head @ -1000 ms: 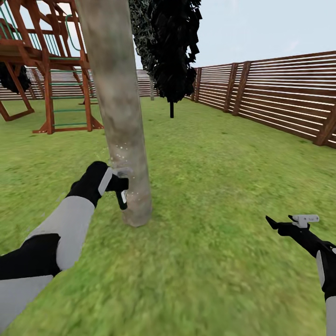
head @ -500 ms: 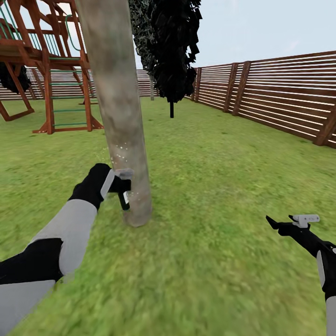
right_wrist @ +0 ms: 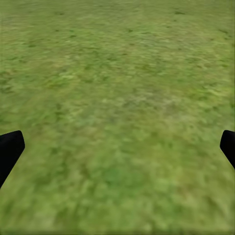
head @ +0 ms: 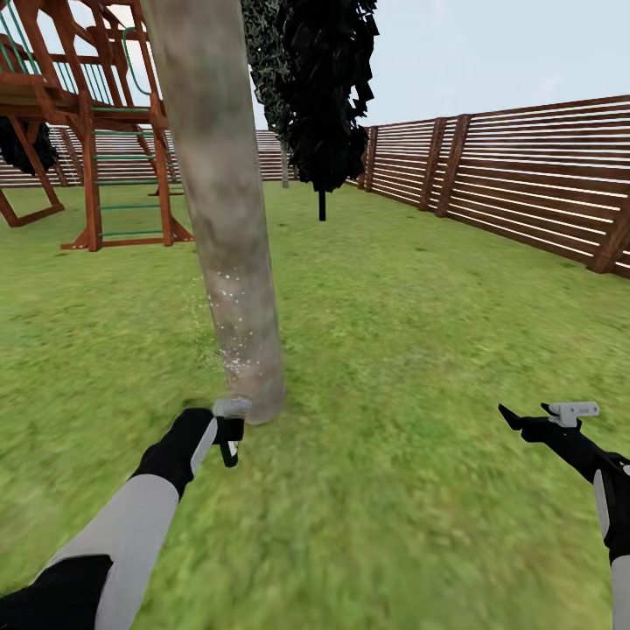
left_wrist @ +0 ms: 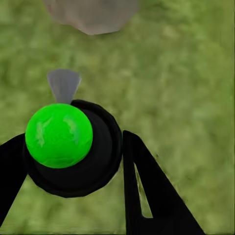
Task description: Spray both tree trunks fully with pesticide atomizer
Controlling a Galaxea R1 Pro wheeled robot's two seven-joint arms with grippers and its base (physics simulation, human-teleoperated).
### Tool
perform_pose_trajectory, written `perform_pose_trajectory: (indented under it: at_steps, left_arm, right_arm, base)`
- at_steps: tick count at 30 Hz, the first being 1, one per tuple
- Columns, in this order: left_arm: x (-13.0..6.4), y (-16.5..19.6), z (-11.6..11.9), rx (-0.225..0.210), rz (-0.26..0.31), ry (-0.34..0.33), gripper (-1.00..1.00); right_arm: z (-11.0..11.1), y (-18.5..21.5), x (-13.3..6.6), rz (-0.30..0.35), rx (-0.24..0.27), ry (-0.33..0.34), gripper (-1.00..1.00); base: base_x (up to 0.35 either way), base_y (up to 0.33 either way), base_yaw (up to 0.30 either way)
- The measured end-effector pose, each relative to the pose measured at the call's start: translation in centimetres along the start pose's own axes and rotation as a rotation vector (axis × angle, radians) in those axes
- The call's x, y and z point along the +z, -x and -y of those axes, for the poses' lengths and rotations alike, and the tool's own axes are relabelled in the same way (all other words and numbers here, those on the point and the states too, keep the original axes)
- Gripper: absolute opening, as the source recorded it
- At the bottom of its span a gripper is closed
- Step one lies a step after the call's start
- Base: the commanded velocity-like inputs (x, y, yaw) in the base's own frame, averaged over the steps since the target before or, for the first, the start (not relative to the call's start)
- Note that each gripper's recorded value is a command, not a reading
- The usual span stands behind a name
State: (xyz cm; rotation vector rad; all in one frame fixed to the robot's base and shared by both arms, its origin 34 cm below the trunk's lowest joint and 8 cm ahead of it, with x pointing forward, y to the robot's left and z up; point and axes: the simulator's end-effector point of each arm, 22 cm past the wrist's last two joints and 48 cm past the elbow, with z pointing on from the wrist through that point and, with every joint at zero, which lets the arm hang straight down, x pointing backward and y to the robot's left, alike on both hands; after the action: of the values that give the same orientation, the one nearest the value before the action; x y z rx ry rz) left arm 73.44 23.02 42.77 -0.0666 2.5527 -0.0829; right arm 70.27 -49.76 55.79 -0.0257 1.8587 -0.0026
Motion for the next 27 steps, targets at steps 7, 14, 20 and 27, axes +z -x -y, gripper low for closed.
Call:
perform_pose_trajectory:
  at_steps: [7,14,20,27]
  left_arm:
    - [0.73,-0.94,-0.05,-0.012,0.061,-0.003,-1.0]
    - [0.83,-1.18,0.29,-0.012,0.057,-0.007,-1.0]
    - [0.89,-1.34,0.46,-0.013,0.053,-0.01,-1.0]
    - [0.91,-1.41,0.52,-0.013,0.052,-0.011,-1.0]
  right_arm:
    - [-0.01,-0.04,-0.01,-0.001,0.0,0.0,1.0]
    - [0.02,-0.21,-0.02,-0.003,0.005,-0.001,1.0]
    - [-0.08,-0.29,0.01,-0.004,0.007,0.0,1.0]
    - [-0.09,-0.3,0.01,-0.004,0.007,0.0,1.0]
  base:
    - [0.093,-0.193,0.139]
    - [0.219,-0.192,0.276]
    - [0.009,-0.273,0.246]
    - [0.053,-0.275,0.017]
